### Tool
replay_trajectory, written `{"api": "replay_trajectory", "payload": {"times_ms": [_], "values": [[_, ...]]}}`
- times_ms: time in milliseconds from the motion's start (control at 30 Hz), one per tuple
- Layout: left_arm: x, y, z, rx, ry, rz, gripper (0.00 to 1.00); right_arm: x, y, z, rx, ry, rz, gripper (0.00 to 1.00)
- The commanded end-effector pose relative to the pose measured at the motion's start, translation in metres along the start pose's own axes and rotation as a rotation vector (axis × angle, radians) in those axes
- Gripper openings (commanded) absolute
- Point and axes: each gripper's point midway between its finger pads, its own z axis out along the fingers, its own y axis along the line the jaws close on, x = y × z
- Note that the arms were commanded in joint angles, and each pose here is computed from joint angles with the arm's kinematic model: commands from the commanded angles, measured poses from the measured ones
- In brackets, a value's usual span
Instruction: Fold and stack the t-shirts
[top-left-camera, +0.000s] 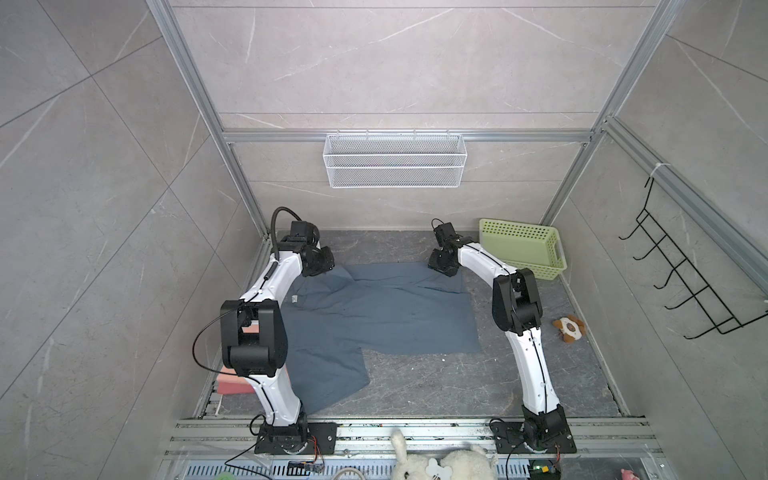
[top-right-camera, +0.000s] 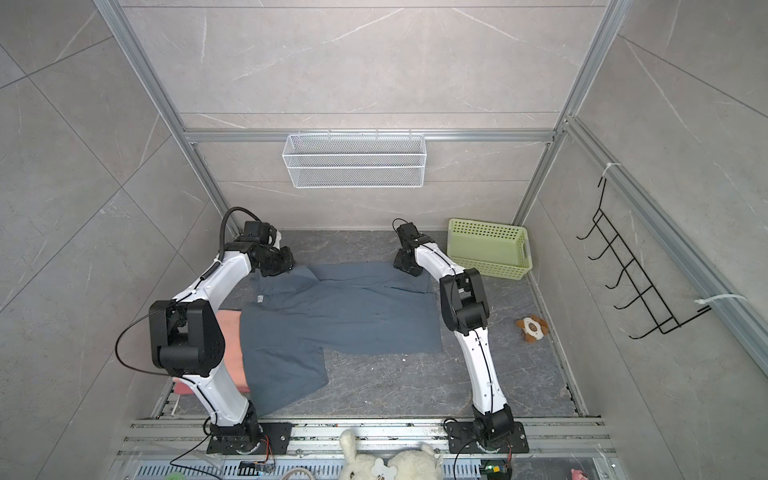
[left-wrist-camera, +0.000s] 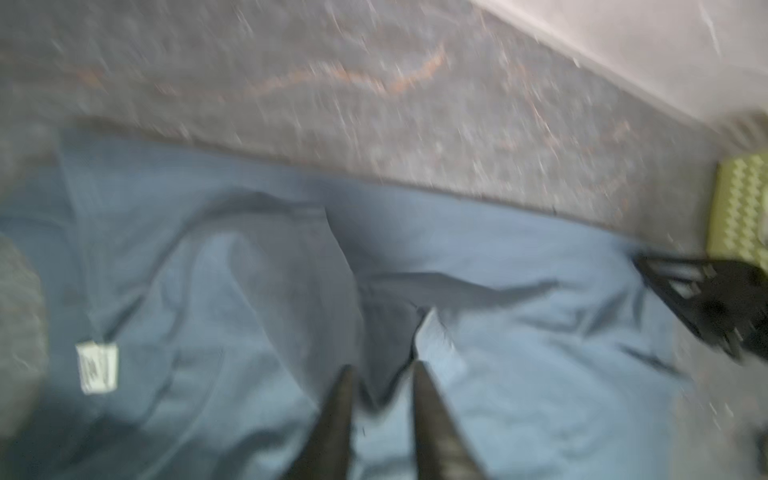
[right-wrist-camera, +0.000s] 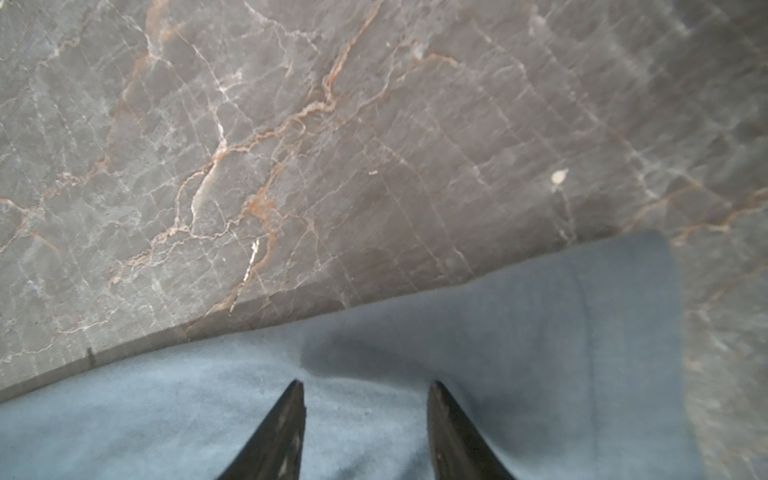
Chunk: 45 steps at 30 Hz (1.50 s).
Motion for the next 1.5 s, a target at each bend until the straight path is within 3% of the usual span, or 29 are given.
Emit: {"api": "replay_trajectory", "payload": {"times_ms": [0, 133, 267, 400, 567, 933, 1267, 1467], "values": [[0.013, -0.019, -0.028, 0.076, 0.010, 0.053, 0.51, 0.013, -0.017, 0.014, 0.065, 0.046, 0.018, 0.50], [-0.015, -0.002, -0.026, -0.009, -0.076, 0.044, 0.56, 0.012, -0.016, 0.013, 0.059, 0.048, 0.019, 0.50], [-0.029, 0.011, -0.007, -0.072, -0.054, 0.021, 0.55, 0.011, -0.015, 0.011, 0.058, 0.045, 0.022, 0.50], [-0.026, 0.053, 0.015, -0.244, -0.022, -0.069, 0.56, 0.012, -0.016, 0.006, 0.052, 0.040, 0.039, 0.50], [-0.037, 0.077, 0.045, -0.226, -0.018, -0.196, 0.55, 0.015, -0.011, -0.001, 0.024, 0.041, 0.057, 0.50], [-0.052, 0.059, 0.078, -0.157, 0.010, -0.197, 0.52, 0.000, 0.001, -0.021, -0.029, -0.004, 0.059, 0.51], [-0.034, 0.046, 0.108, -0.246, 0.076, -0.091, 0.50, 0.002, 0.001, -0.018, -0.029, 0.011, 0.057, 0.51], [-0.027, 0.052, 0.121, -0.291, 0.104, -0.091, 0.40, 0.001, 0.002, -0.021, -0.033, 0.007, 0.049, 0.50]]}}
